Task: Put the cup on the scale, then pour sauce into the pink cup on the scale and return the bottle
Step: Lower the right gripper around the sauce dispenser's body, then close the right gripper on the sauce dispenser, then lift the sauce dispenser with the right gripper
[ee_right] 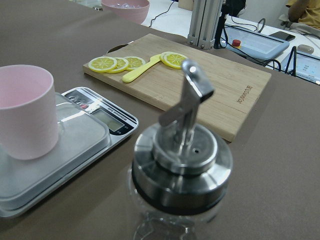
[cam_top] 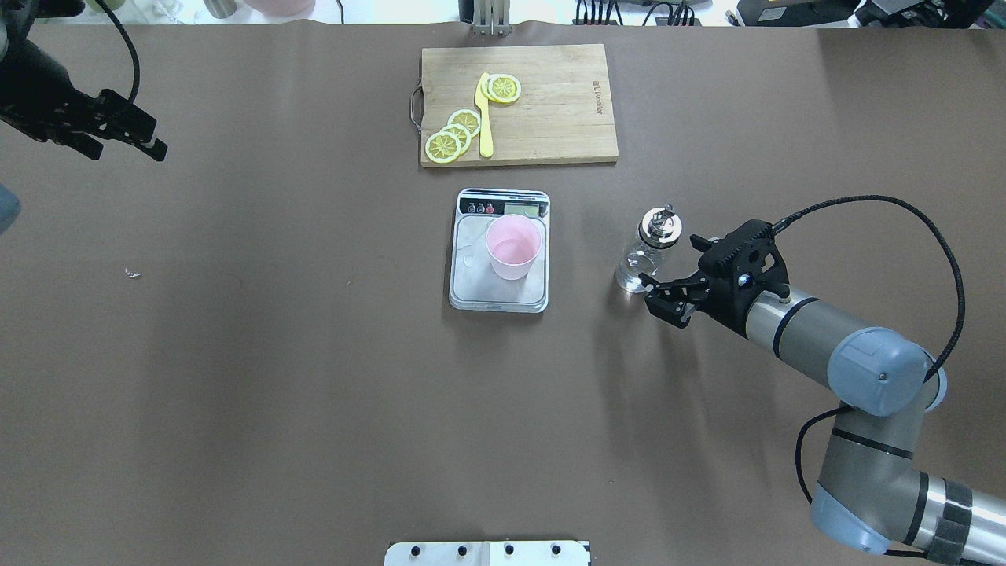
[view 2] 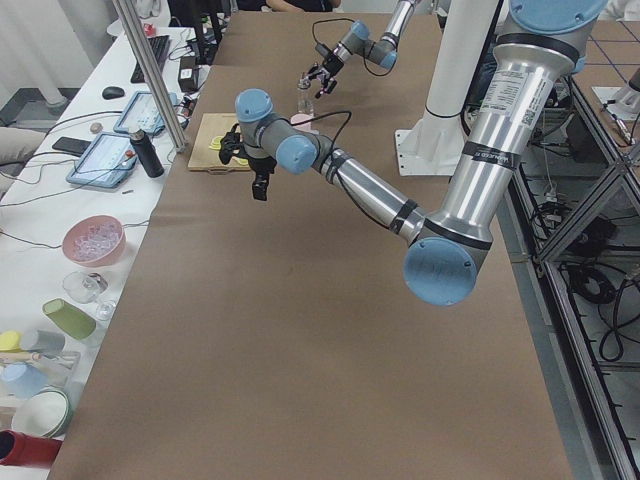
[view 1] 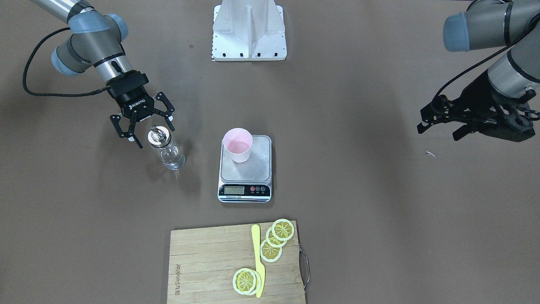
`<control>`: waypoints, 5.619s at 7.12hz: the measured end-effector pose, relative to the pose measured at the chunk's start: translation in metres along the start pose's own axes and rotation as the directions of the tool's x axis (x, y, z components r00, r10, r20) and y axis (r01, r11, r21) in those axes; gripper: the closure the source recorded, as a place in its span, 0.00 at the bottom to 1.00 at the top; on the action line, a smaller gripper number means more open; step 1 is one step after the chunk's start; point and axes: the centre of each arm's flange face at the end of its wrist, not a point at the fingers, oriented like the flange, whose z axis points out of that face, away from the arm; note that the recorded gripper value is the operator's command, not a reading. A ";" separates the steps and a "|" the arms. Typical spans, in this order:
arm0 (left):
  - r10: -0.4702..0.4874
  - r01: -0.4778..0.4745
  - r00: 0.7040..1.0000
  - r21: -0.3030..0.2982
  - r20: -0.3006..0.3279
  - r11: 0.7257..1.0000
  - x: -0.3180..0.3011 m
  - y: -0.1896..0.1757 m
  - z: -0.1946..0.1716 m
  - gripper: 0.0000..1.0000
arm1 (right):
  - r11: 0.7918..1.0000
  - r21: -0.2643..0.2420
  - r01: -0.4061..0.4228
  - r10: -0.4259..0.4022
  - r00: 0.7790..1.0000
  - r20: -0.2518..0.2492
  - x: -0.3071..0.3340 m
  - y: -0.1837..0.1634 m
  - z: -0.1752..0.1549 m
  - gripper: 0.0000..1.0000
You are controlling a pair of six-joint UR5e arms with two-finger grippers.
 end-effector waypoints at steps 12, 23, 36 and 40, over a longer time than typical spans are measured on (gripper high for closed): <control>-0.005 0.005 1.000 -0.003 0.003 1.000 -0.003 0.000 0.002 0.01 | 1.000 -0.003 -0.027 0.027 0.999 -0.029 -0.007 0.006 0.032 0.06; -0.004 0.004 1.000 -0.003 0.003 1.000 -0.002 0.000 0.002 0.01 | 0.995 0.078 -0.056 0.054 0.998 0.025 -0.008 0.024 0.055 0.12; 0.016 -0.016 1.000 -0.004 0.007 1.000 -0.005 -0.001 0.003 0.01 | 0.990 0.120 -0.069 0.067 0.998 0.021 -0.006 0.006 0.062 0.72; 0.065 -0.065 0.998 -0.007 0.019 0.998 -0.015 -0.002 0.002 0.01 | 0.991 0.124 -0.057 0.059 0.998 -0.016 0.022 -0.018 0.041 0.78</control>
